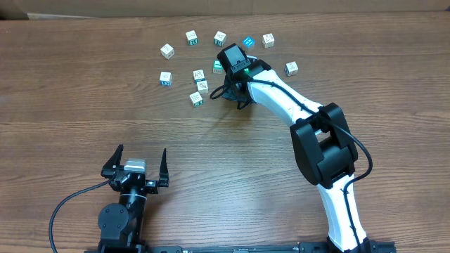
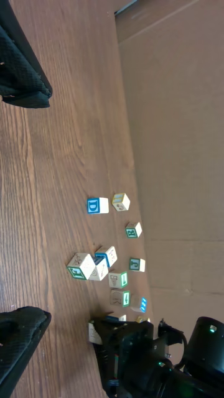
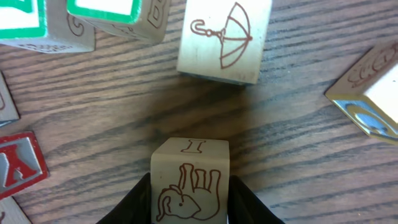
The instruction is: Form a circle
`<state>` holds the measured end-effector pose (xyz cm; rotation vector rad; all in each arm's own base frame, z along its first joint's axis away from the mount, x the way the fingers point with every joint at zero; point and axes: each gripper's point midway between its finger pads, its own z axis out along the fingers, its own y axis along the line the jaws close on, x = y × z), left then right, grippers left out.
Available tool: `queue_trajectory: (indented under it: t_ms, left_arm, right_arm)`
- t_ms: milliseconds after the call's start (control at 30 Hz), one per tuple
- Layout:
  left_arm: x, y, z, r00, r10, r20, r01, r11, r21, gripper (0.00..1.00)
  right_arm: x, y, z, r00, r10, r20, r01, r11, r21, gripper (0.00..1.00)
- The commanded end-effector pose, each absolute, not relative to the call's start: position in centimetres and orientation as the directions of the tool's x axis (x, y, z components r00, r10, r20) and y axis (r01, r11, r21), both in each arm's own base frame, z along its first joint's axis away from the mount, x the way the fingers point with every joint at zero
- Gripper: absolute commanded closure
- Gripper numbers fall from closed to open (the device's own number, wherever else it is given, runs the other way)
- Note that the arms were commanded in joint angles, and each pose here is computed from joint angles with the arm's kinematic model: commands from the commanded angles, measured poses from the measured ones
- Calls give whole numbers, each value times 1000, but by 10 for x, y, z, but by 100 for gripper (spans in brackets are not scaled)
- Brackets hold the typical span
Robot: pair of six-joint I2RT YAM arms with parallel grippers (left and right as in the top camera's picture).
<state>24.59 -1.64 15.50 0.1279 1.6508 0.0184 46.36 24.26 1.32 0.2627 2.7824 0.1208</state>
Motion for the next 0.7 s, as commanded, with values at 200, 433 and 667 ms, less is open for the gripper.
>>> queue_trajectory:
  t_ms: [200, 433, 667]
  left_arm:
    - [246, -15, 156, -70, 116, -991, 65, 992, 112, 0]
    - [246, -15, 156, -70, 117, -991, 65, 992, 112, 0]
    - [246, -15, 156, -70, 116, -991, 65, 992, 112, 0]
  right_arm:
    - [457, 235, 8, -934, 191, -303, 175, 981, 80, 68]
    - [456, 234, 8, -935, 191, -299, 176, 981, 77, 67]
    - [457, 234, 8, -933, 193, -303, 177, 981, 80, 56]
